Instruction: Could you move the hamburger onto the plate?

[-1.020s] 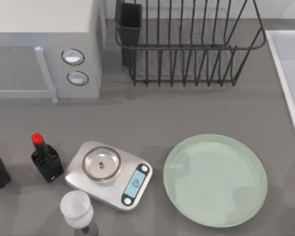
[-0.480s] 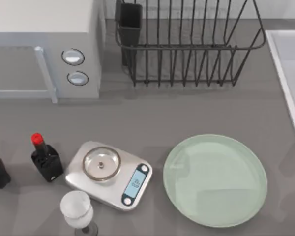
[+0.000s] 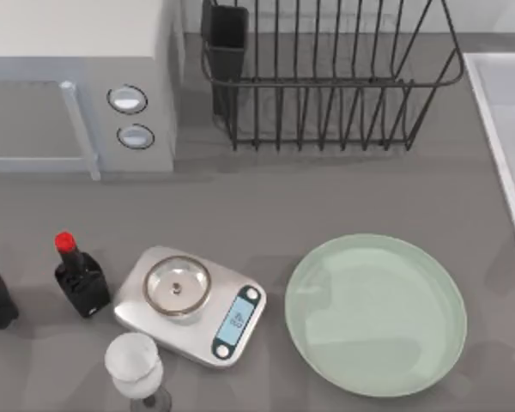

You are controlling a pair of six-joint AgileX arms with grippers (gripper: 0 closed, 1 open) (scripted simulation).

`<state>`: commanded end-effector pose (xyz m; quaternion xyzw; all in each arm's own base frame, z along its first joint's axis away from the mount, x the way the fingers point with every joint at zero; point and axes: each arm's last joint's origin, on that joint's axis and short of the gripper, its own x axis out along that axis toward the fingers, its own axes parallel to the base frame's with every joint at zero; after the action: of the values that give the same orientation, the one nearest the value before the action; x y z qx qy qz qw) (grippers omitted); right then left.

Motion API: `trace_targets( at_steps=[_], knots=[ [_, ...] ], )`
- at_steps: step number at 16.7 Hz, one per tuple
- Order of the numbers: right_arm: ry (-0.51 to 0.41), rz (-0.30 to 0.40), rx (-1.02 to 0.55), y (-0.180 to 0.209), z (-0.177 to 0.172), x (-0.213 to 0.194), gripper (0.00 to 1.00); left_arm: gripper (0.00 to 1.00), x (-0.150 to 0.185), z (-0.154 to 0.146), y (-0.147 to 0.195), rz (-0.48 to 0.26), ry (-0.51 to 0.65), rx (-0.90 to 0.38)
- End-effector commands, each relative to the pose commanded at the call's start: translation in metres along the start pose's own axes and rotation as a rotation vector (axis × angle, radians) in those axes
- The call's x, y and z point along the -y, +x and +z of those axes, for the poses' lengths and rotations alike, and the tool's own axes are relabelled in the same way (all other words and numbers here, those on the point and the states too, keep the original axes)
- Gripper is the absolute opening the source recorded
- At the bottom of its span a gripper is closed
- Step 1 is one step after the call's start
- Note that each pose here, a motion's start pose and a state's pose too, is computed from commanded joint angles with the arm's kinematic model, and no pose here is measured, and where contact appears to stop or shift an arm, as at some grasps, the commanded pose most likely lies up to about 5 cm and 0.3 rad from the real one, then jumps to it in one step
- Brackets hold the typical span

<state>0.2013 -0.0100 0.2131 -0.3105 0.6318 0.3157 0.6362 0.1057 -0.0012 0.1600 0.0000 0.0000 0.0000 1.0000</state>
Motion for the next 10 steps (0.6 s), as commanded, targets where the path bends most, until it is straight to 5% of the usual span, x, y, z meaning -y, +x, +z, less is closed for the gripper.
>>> trace_targets(
  at_steps=[2, 5, 10],
  knots=[
    [-0.020, 0.001, -0.001, 0.000, 0.002, 0.001, 0.00, 1.00, 0.000, 0.000, 0.000, 0.000, 0.000, 0.000],
    [-0.172, 0.009, -0.007, -0.002, 0.019, 0.004, 0.00, 1.00, 0.000, 0.000, 0.000, 0.000, 0.000, 0.000],
    [-0.724, 0.040, -0.024, -0.001, 0.075, 0.003, 0.00, 1.00, 0.000, 0.000, 0.000, 0.000, 0.000, 0.000]
  ],
)
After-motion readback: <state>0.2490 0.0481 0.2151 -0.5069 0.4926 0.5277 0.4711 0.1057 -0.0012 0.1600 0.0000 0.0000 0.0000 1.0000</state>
